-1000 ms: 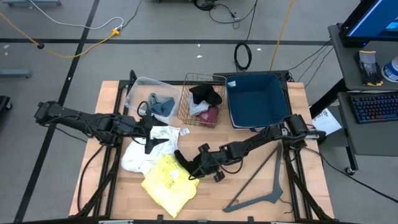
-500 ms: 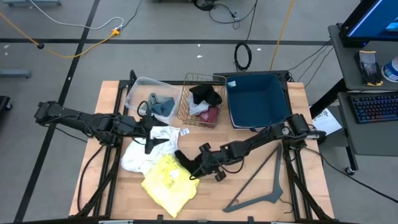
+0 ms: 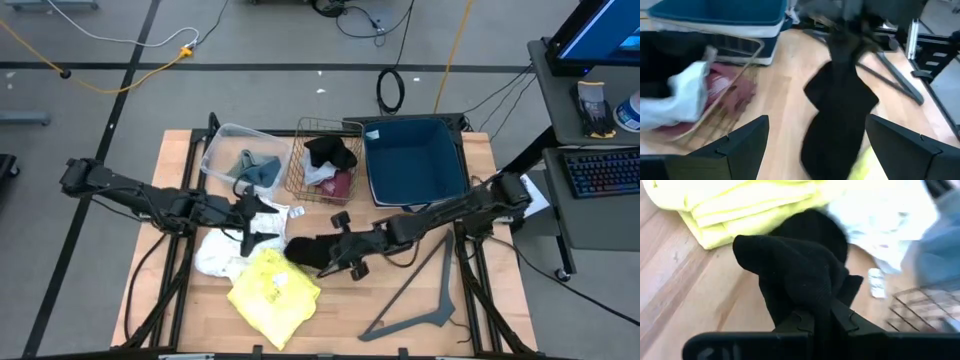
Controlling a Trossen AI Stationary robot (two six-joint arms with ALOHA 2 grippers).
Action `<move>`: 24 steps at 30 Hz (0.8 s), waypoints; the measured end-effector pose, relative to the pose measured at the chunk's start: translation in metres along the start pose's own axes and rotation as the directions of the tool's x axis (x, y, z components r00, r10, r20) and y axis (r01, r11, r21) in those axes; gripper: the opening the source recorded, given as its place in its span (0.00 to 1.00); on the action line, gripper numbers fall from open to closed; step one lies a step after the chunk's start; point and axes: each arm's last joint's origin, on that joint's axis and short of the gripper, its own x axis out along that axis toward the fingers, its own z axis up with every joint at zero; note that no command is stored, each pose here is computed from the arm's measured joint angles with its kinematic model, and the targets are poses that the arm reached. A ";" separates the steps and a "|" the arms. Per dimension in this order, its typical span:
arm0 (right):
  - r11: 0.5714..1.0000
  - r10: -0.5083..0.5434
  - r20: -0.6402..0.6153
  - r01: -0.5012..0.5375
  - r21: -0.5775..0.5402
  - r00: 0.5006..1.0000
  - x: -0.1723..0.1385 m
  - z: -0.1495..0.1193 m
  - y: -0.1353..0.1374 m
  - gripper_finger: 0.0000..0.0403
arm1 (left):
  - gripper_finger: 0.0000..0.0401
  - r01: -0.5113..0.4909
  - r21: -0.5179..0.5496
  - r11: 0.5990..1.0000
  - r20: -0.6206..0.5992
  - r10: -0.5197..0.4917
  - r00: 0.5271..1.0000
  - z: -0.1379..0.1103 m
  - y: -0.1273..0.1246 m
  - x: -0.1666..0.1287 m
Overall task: Pick & Place Cloths
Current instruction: Put the black sock into the transparent bin
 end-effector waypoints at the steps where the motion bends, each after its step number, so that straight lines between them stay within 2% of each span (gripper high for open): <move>1: 1.000 -0.018 0.018 0.018 0.002 1.000 -0.007 0.003 -0.002 0.01 | 0.84 0.006 0.007 1.000 -0.005 -0.005 1.000 -0.001 -0.002 0.004; 6: 0.999 -0.051 0.117 0.051 -0.001 0.992 -0.038 0.012 -0.013 0.01 | 0.84 0.026 0.024 0.999 -0.020 -0.026 0.999 -0.008 -0.012 0.026; 11: 0.997 -0.082 0.196 0.082 0.010 0.977 -0.068 0.018 -0.023 0.01 | 0.84 0.051 0.046 0.998 0.037 -0.053 0.998 -0.010 -0.021 0.047; 15: 0.995 -0.100 0.249 0.100 0.012 0.963 -0.086 0.020 -0.028 0.01 | 0.84 0.069 0.098 0.993 0.153 -0.083 0.985 -0.004 -0.027 0.060; 20: 0.993 -0.118 0.294 0.115 0.029 0.948 -0.105 0.021 -0.034 0.01 | 0.84 0.074 0.156 0.985 0.304 -0.119 0.945 0.003 -0.033 0.071; 24: 0.992 -0.126 0.312 0.122 0.033 0.942 -0.113 0.021 -0.036 0.01 | 0.84 0.098 0.173 0.980 0.344 -0.153 0.927 0.003 -0.035 0.078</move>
